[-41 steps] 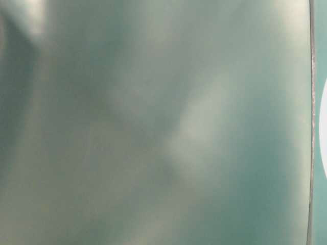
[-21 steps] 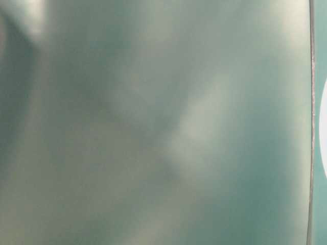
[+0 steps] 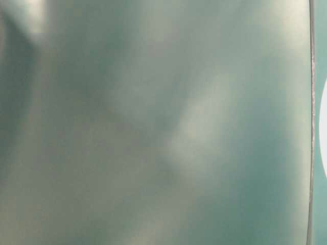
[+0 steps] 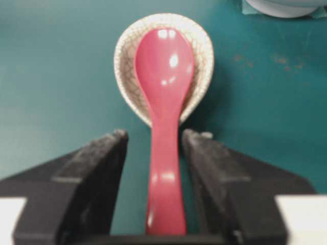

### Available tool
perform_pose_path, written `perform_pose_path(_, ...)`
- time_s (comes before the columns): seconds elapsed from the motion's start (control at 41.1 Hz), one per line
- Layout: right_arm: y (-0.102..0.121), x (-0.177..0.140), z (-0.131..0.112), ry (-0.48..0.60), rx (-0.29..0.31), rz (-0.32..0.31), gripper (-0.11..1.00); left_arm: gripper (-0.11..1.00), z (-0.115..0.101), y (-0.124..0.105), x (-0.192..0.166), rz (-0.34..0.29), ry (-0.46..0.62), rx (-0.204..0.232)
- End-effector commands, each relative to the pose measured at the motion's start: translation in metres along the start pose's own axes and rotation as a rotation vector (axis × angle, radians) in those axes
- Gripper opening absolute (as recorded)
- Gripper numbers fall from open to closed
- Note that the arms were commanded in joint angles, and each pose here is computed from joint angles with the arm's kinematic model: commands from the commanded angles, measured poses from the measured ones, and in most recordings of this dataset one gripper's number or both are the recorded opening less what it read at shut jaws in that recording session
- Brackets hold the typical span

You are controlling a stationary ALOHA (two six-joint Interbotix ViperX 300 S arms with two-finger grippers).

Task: Scoop the yellow hexagonal prism block from the bowl with a spoon using the right arm.
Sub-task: 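Close the right gripper on the red spoon handle, then lift the red spoon and carry it over the white bowl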

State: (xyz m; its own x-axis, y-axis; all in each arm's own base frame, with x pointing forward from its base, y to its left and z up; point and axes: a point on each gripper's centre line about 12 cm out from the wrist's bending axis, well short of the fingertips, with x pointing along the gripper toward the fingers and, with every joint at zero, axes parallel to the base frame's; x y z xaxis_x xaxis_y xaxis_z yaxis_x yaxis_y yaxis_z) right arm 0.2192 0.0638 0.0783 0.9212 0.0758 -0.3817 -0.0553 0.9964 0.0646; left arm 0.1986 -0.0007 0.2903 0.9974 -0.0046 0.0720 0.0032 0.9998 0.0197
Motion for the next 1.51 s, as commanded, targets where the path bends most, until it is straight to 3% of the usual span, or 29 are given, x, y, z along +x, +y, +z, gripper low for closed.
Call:
perform_pose_path(0.0, 0.002, 0.001, 0.004, -0.019, -0.001, 0.006, 0.52, 0.00, 0.005, 0.000, 0.003, -0.001, -0.011, 0.004)
perform_pose_path(0.17, 0.002, 0.002, 0.004, -0.020, 0.000, 0.004, 0.42, 0.00, 0.005, 0.000, 0.003, -0.002, -0.011, 0.004)
perform_pose_path(0.487, 0.000, 0.003, 0.006, -0.027, 0.017, -0.023, 0.39, 0.00, 0.004, 0.000, 0.003, -0.001, -0.006, 0.004)
perform_pose_path(0.657, 0.000, 0.004, 0.007, -0.028, 0.021, -0.023, 0.23, 0.00, 0.004, 0.000, 0.003, -0.001, 0.000, 0.004)
perform_pose_path(0.925, 0.003, 0.006, 0.014, -0.045, 0.038, -0.013, 0.23, 0.00, 0.002, 0.000, 0.003, -0.001, 0.009, 0.001)
perform_pose_path(1.29, 0.003, 0.000, 0.055, -0.023, 0.136, 0.013, 0.23, 0.00, 0.003, 0.000, 0.003, -0.001, 0.006, 0.000)
perform_pose_path(1.485, -0.006, -0.001, 0.086, 0.023, 0.144, 0.007, 0.23, 0.00, 0.003, 0.000, 0.003, -0.002, 0.006, 0.000)
